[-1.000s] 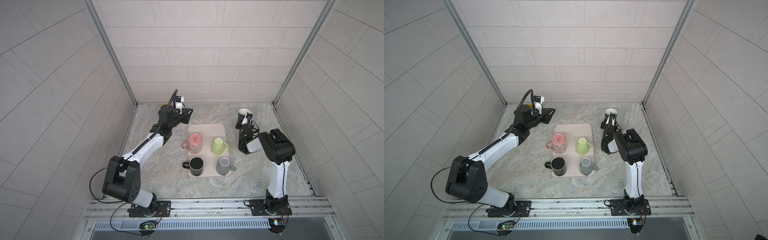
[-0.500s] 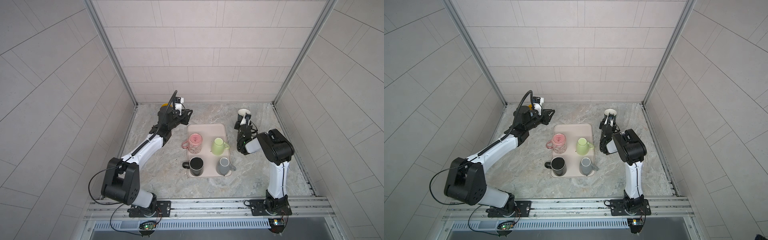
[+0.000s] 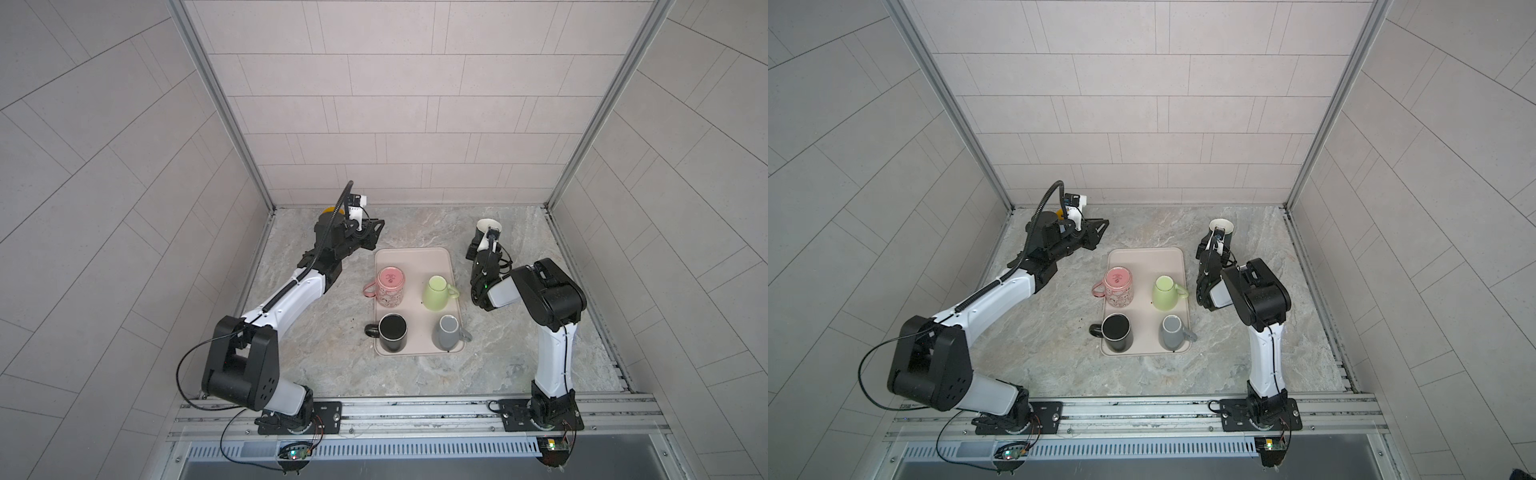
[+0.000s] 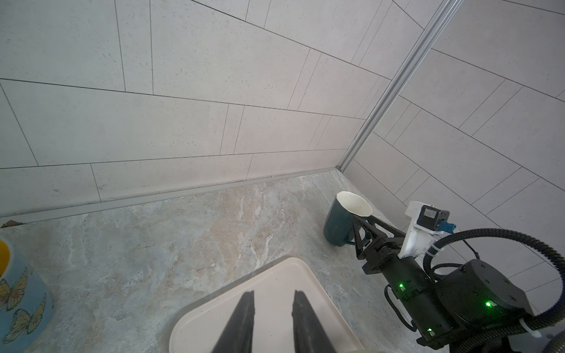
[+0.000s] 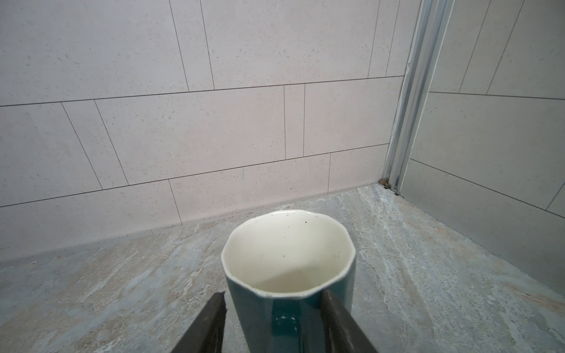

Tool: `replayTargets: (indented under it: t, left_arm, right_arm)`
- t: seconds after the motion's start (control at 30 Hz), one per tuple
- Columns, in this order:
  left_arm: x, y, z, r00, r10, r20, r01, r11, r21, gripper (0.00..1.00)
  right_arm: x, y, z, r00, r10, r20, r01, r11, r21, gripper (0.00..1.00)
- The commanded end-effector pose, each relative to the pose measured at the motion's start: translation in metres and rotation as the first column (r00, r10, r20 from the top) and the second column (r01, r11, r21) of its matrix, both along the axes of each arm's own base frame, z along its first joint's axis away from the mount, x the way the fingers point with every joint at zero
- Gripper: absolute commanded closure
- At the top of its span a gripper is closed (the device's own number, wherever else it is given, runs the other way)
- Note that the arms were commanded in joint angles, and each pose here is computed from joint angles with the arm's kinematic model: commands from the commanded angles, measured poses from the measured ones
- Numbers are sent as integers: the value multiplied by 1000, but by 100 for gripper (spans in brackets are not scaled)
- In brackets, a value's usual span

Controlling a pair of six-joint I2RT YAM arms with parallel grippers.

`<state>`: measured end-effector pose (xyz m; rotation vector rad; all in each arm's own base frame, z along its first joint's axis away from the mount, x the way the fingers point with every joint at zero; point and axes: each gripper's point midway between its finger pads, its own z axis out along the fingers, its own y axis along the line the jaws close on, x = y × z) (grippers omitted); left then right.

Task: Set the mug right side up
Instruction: 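Lower the dark green mug upright onto the table beyond the tray with the right gripper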

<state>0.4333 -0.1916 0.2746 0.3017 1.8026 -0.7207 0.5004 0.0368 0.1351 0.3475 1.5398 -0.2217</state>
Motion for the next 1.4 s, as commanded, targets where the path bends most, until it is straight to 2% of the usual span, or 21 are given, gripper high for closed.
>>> replayTargets:
  t: [0.0, 0.37, 0.63, 1.37]
  left_arm:
    - [-7, 1, 19, 998, -16, 60, 17, 1000, -22, 73]
    - [-8, -1, 23, 998, -25, 65, 27, 999, -35, 73]
    - [-4, -6, 29, 996, -44, 71, 50, 995, -86, 73]
    - [-12, -6, 40, 994, -49, 98, 61, 991, -121, 73]
  right_arm:
    - [-5, -1, 2, 1000, -18, -6, 18, 1000, -6, 47]
    - [-10, 2, 3, 999, -33, -19, 33, 999, -20, 45]
    - [-17, 8, 5, 998, -52, -26, 51, 998, -46, 44]
    - [-29, 12, 6, 996, -81, -28, 81, 997, -21, 41]
